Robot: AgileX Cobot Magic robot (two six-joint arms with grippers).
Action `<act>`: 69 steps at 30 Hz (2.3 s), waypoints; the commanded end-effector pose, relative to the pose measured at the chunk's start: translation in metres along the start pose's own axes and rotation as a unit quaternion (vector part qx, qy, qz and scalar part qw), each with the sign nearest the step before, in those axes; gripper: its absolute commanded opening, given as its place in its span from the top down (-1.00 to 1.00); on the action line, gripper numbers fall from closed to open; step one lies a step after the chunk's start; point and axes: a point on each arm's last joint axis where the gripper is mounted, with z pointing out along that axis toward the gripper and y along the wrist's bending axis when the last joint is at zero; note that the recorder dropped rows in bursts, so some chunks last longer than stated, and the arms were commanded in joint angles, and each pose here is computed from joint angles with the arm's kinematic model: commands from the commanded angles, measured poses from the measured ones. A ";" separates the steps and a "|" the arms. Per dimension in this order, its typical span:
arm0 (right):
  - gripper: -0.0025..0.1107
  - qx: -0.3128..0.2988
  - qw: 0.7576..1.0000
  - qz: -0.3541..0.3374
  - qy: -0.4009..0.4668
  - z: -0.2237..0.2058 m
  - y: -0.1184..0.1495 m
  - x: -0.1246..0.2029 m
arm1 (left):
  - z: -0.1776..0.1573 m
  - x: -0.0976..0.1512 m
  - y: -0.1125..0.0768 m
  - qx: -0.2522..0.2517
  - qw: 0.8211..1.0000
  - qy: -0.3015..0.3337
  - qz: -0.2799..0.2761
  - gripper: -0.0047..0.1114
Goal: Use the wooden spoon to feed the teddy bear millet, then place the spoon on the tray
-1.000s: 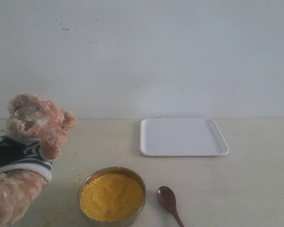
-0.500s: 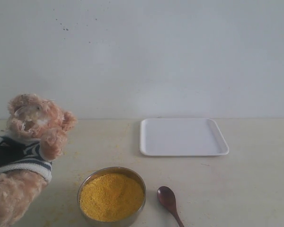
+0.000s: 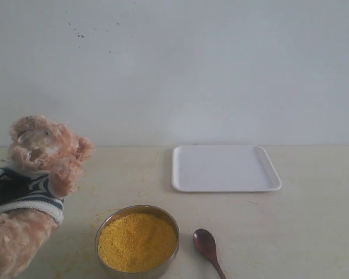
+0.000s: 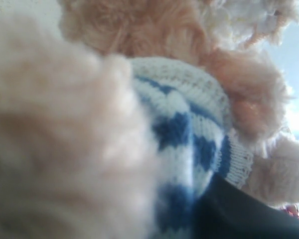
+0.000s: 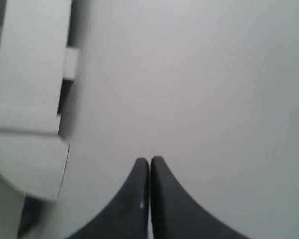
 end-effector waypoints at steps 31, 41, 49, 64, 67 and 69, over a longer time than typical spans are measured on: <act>0.96 0.191 0.411 -0.448 0.770 0.002 -0.166 0.160 | -0.001 -0.001 -0.002 0.003 1.000 -0.009 0.017 0.85; 0.03 0.170 0.399 -0.439 0.787 -0.045 -0.186 0.171 | -0.001 -0.001 -0.001 -0.001 1.000 -0.009 0.018 0.85; -0.17 0.169 0.363 -0.421 0.814 -0.090 -0.213 0.201 | -0.001 -0.001 -0.001 -0.001 1.000 -0.009 0.021 0.85; -0.16 0.208 0.314 -0.416 0.828 -0.132 -0.250 0.208 | -0.001 -0.002 0.002 -0.020 1.000 -0.011 0.020 0.85; -0.16 0.156 0.303 -0.417 0.843 -0.140 -0.243 0.216 | -0.001 -0.002 0.002 -0.020 1.000 -0.011 0.020 0.85; -0.16 0.119 0.292 -0.416 0.853 -0.145 -0.238 0.220 | -0.001 -0.002 0.002 -0.020 1.000 -0.011 0.021 0.85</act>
